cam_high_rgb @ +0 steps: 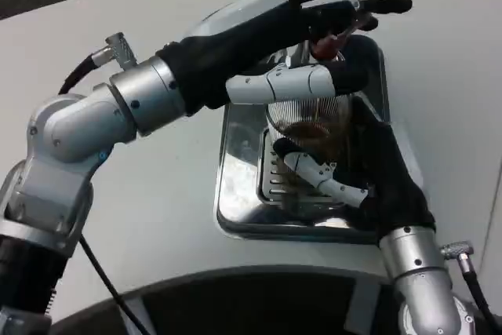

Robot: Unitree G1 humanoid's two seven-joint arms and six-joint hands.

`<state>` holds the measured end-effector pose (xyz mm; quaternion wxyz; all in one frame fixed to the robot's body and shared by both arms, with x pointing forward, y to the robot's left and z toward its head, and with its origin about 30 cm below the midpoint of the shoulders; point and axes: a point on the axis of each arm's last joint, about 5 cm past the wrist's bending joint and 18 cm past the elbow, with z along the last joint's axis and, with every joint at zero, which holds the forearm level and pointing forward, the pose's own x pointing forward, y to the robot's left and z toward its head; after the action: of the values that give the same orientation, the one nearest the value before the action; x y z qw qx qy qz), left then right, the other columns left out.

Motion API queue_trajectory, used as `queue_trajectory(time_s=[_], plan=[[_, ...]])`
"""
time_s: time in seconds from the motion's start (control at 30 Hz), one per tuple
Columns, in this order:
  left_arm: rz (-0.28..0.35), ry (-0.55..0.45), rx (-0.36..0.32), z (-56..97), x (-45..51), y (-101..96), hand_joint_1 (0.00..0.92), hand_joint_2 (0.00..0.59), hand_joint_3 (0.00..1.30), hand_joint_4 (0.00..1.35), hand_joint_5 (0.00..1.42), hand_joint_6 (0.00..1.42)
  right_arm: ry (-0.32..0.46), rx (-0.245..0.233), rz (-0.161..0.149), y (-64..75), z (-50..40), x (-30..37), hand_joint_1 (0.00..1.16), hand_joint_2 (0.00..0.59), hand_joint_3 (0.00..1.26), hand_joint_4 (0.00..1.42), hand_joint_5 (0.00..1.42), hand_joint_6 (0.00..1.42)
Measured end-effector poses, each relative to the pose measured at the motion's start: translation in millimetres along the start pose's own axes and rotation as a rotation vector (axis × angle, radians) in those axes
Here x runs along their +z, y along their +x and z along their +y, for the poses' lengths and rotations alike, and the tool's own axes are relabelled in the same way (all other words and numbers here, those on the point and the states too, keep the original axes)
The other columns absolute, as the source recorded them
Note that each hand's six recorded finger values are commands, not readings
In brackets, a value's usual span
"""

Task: Grasp the cup under the faucet to collect the drink, then remove the cup.

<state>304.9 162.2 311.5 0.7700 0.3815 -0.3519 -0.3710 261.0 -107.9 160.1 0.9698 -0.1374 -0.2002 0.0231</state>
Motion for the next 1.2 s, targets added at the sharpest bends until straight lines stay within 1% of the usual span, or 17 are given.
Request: queue_trajectory(time_s=[0.17, 0.27, 0.4, 0.5, 0.6, 0.83, 1.07, 1.2], plan=[[0.004, 0.012, -0.005, 1.9, 1.0, -1.6, 0.000, 0.073, 0.15, 0.09, 0.13, 0.11, -0.001, -0.016, -0.003, -0.6, 5.7, 0.5, 0.81, 0.218, 0.20, 0.26, 0.27, 0.14], [0.005, 0.016, -0.006, 2.5, 1.4, -2.1, 0.000, 0.071, 0.15, 0.09, 0.13, 0.11, -0.005, -0.027, -0.004, -1.0, 7.4, 0.6, 0.82, 0.222, 0.22, 0.28, 0.30, 0.16], [0.005, 0.021, -0.008, 2.5, 2.2, -2.3, 0.000, 0.069, 0.15, 0.09, 0.13, 0.11, -0.010, -0.050, -0.005, -1.9, 10.9, 0.5, 0.82, 0.223, 0.24, 0.33, 0.35, 0.20], [0.005, 0.025, -0.009, 2.2, 2.7, -2.8, 0.000, 0.069, 0.15, 0.09, 0.14, 0.11, -0.015, -0.085, -0.006, -3.1, 15.4, 1.1, 0.83, 0.232, 0.27, 0.36, 0.38, 0.23], [0.006, 0.028, -0.011, 2.0, 3.4, -3.9, 0.000, 0.069, 0.15, 0.09, 0.14, 0.11, -0.010, -0.107, -0.004, -3.7, 18.7, 1.7, 0.83, 0.233, 0.28, 0.37, 0.40, 0.24], [0.009, 0.030, -0.010, 1.3, 3.8, -6.1, 0.000, 0.072, 0.15, 0.09, 0.14, 0.11, -0.010, -0.129, -0.006, -4.2, 23.0, 2.4, 0.84, 0.236, 0.35, 0.45, 0.48, 0.31], [0.006, 0.027, 0.011, 0.0, 2.9, -9.1, 0.000, 0.074, 0.16, 0.12, 0.17, 0.14, -0.014, -0.152, -0.010, -4.9, 27.1, 1.9, 0.85, 0.238, 0.40, 0.50, 0.53, 0.37], [-0.002, 0.027, 0.045, -0.6, 1.7, -13.0, 0.000, 0.074, 0.16, 0.13, 0.19, 0.15, -0.009, -0.170, -0.012, -5.3, 29.4, 1.3, 0.85, 0.238, 0.42, 0.53, 0.56, 0.39]])
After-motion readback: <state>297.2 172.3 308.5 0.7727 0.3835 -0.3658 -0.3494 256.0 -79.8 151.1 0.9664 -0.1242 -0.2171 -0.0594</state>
